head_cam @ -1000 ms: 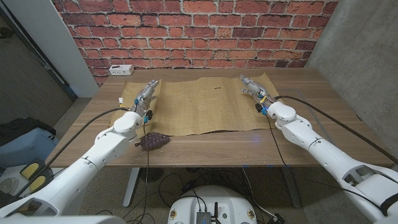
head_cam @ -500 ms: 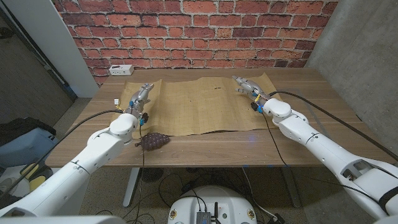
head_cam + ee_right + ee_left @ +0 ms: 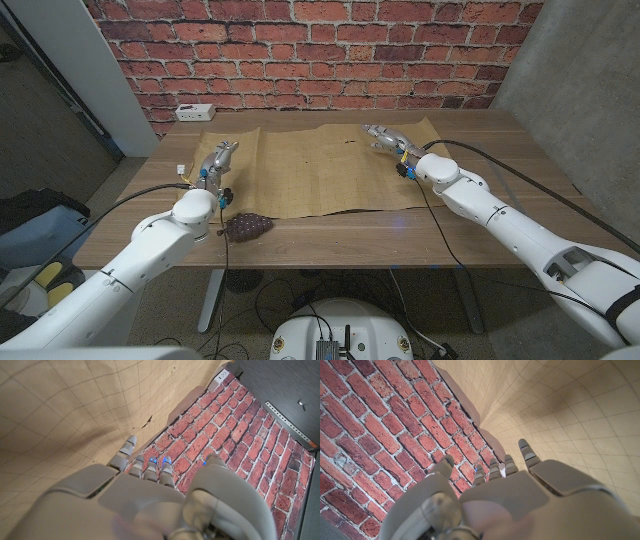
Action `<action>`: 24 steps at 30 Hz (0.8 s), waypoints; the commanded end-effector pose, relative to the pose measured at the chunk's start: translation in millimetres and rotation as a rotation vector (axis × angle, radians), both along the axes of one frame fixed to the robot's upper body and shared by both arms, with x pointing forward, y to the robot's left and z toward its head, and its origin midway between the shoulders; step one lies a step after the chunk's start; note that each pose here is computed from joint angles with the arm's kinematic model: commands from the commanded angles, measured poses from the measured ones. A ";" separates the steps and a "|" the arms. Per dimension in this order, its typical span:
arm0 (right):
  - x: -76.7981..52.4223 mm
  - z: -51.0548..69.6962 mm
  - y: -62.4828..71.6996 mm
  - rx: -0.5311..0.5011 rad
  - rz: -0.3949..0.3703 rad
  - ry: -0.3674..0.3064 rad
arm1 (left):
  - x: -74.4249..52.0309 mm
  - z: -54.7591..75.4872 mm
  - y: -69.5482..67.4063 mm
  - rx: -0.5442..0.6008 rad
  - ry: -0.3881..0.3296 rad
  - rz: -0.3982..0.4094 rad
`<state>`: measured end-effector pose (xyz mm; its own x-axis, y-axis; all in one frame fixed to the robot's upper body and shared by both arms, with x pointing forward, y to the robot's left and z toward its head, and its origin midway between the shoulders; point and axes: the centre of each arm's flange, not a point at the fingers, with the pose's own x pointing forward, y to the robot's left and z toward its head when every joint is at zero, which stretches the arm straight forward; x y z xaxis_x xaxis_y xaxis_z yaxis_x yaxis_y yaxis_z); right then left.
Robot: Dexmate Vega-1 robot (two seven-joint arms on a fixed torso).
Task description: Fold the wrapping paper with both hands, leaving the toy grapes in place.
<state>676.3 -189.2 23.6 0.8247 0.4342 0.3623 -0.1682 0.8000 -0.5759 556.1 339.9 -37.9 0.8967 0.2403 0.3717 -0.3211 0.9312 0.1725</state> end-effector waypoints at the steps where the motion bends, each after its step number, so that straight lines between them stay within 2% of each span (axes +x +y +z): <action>1: 2.2 4.6 20.4 -0.140 -0.037 -0.012 | -23.1 -7.1 0.9 -0.009 0.027 0.051; 12: 2.2 7.9 34.2 -0.240 -0.059 -0.027 | -47.4 -9.6 2.2 -0.015 0.056 0.140; 24: -2.7 11.8 59.1 -0.386 -0.086 -0.066 | -70.3 -11.9 8.5 -0.029 0.104 0.152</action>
<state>677.0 -149.8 32.2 0.8414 0.4683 0.2697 -0.1028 0.6287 -0.7708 507.3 344.3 -46.7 0.8820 0.3579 0.3065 -0.4233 0.8876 0.1817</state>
